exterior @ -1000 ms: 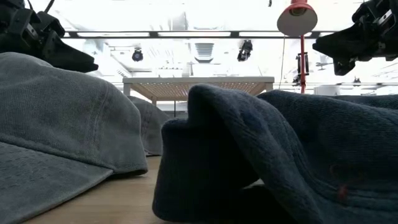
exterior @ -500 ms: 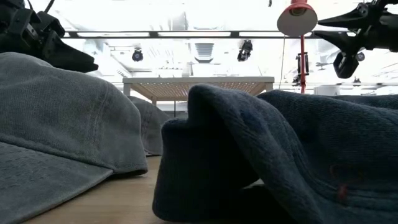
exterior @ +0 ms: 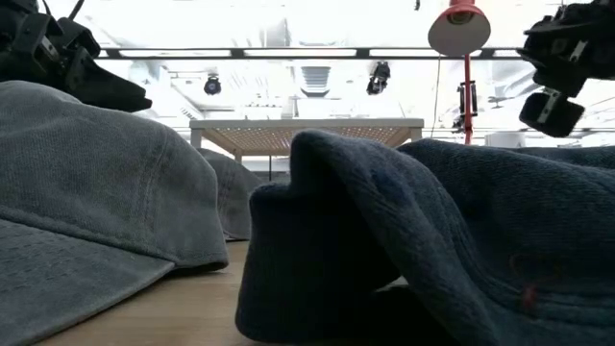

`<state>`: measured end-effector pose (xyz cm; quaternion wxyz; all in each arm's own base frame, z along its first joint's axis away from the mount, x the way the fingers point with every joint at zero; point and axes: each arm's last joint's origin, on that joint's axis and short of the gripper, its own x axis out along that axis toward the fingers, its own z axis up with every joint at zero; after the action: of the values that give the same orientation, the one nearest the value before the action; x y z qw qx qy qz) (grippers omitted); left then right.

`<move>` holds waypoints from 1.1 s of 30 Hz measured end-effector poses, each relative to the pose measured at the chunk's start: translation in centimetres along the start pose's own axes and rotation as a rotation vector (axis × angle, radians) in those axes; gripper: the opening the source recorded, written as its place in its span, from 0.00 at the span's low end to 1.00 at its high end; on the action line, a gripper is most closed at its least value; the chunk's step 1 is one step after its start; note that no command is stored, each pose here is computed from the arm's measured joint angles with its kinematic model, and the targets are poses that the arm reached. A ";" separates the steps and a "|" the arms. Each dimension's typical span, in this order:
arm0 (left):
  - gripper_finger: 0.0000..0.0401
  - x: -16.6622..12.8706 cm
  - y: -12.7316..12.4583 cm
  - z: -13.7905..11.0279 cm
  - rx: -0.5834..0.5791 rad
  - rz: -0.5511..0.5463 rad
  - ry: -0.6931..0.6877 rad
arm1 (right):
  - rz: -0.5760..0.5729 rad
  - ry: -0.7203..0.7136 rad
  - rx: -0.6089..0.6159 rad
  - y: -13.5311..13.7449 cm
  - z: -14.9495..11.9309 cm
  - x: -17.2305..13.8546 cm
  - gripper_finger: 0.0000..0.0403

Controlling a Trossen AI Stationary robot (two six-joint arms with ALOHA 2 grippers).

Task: Pick & Place hat
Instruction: Put the top blue cap on the shelf

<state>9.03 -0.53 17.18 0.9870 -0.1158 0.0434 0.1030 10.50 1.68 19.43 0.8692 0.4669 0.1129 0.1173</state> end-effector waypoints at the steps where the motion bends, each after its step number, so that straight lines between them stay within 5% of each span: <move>1: 0.29 0.0 0.0 0.0 0.000 0.000 0.000 | -0.037 0.029 -0.001 0.4 0.2 0.0 0.16; 12: 0.29 0.0 0.0 0.0 0.002 0.000 0.001 | -0.484 0.387 -0.035 6.4 4.4 0.4 0.14; 20: 0.29 0.0 0.0 0.0 0.003 0.000 0.001 | -0.851 0.726 0.027 6.2 4.7 2.1 0.14; 33: 0.29 0.0 0.0 0.0 0.004 0.000 0.000 | -0.995 0.852 0.079 3.8 3.8 4.6 0.23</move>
<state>9.03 -0.53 17.18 0.9872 -0.1141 0.0437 0.1029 15.67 2.19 24.30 0.6811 0.3031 0.6541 -0.1285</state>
